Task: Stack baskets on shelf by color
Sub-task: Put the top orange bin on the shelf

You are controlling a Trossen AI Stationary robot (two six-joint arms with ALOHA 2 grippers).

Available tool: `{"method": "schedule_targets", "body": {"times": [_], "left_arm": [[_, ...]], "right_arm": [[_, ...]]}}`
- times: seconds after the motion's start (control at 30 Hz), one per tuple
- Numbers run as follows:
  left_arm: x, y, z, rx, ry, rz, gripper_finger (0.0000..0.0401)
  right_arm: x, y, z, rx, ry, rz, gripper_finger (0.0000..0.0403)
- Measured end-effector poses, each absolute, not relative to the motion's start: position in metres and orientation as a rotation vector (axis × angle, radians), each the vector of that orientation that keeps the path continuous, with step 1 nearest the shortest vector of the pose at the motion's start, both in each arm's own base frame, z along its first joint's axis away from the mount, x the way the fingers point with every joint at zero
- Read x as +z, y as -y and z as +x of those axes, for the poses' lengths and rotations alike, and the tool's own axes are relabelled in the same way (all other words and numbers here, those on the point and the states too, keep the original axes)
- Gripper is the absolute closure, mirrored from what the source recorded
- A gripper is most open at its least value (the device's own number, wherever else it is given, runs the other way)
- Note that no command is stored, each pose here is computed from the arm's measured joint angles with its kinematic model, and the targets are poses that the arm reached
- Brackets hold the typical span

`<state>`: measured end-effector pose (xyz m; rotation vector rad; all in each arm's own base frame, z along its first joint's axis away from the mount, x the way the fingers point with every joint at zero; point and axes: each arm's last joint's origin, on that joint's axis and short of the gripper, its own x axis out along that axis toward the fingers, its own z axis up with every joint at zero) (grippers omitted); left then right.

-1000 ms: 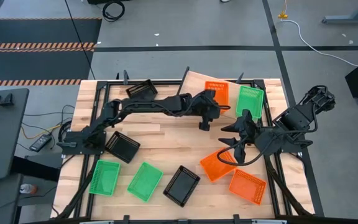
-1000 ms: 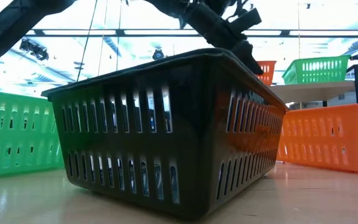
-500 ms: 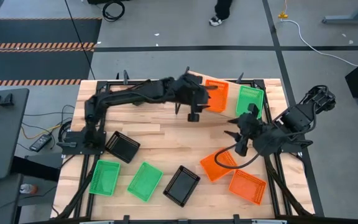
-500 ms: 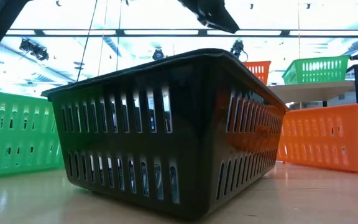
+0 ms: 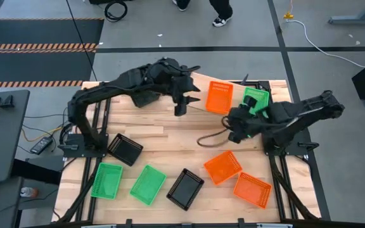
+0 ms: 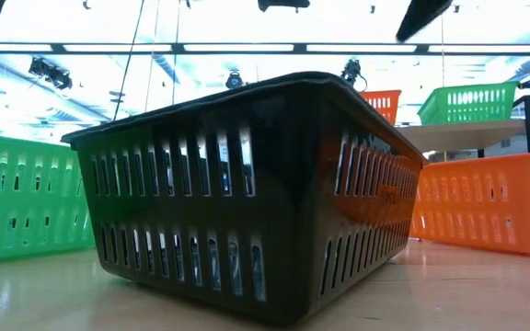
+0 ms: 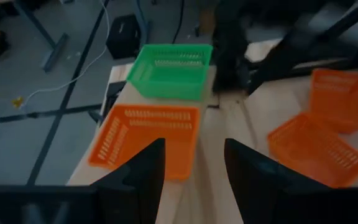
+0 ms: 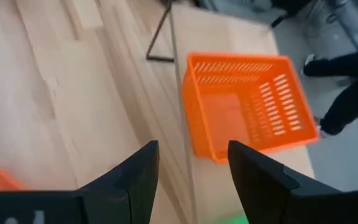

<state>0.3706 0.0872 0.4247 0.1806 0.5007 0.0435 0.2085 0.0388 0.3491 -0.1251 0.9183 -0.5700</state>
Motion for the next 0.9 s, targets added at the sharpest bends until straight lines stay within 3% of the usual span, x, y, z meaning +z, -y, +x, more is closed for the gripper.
{"method": "schedule_targets", "body": {"times": [0.43, 0.67, 0.9], "left_arm": [[0.347, -0.086, 0.305, 0.135, -0.321, 0.049, 0.0229], [0.321, -0.069, 0.275, 0.202, -0.177, 0.038, 0.0229], [0.295, -0.061, 0.265, 0.229, -0.179, 0.014, 0.0229]], "right_arm": [[0.336, 0.018, 0.234, -0.435, -0.968, -0.127, 0.0207], [0.322, 0.043, 0.251, -0.399, -1.036, -0.124, 0.0231], [0.301, 0.058, 0.264, -0.378, -1.138, -0.086, 0.0253]]}}
